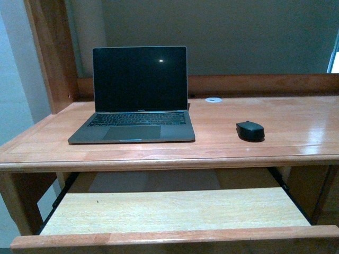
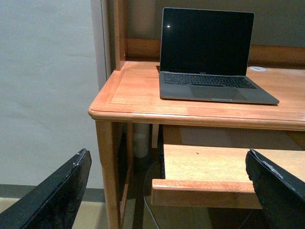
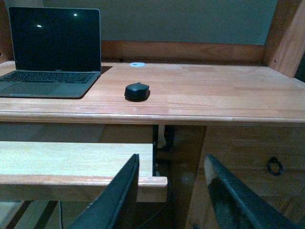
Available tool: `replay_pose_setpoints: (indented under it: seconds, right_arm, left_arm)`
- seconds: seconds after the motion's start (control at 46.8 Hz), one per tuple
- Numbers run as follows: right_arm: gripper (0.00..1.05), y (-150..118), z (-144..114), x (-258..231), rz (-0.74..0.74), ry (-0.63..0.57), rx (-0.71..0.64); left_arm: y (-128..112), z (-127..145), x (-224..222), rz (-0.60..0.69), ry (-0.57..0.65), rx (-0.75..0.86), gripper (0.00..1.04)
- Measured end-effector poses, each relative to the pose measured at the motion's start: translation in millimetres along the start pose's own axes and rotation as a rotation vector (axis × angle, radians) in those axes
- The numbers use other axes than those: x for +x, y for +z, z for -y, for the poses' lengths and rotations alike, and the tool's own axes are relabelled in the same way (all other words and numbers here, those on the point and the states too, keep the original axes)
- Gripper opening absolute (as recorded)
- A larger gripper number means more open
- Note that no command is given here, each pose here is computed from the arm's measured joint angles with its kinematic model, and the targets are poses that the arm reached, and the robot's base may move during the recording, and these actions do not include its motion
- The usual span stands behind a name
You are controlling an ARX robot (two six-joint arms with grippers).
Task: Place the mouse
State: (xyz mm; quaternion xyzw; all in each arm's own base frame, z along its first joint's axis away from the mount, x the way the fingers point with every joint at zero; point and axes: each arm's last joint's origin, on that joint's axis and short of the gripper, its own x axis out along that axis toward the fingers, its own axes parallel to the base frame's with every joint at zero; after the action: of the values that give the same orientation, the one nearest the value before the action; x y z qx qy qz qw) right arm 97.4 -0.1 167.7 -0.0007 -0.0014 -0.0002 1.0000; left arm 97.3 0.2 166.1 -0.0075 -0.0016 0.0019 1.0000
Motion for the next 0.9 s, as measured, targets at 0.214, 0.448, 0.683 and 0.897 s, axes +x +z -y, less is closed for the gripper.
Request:
replay_pose_setpoints:
  seconds: [0.214, 0.448, 0.683, 0.897]
  right_arm:
    - [0.85, 0.0, 0.0, 0.0, 0.0, 0.0, 0.0]
    - [0.98, 0.0, 0.0, 0.0, 0.0, 0.0, 0.0]
    - [0.98, 0.0, 0.0, 0.0, 0.0, 0.0, 0.0]
    - [0.98, 0.0, 0.0, 0.0, 0.0, 0.0, 0.0]
  left_arm:
    - [0.1, 0.0, 0.0, 0.0, 0.0, 0.0, 0.98]
    - [0.0, 0.0, 0.0, 0.0, 0.0, 0.0, 0.98]
    - [0.1, 0.0, 0.0, 0.0, 0.0, 0.0, 0.98]
    - [0.1, 0.0, 0.0, 0.0, 0.0, 0.0, 0.98]
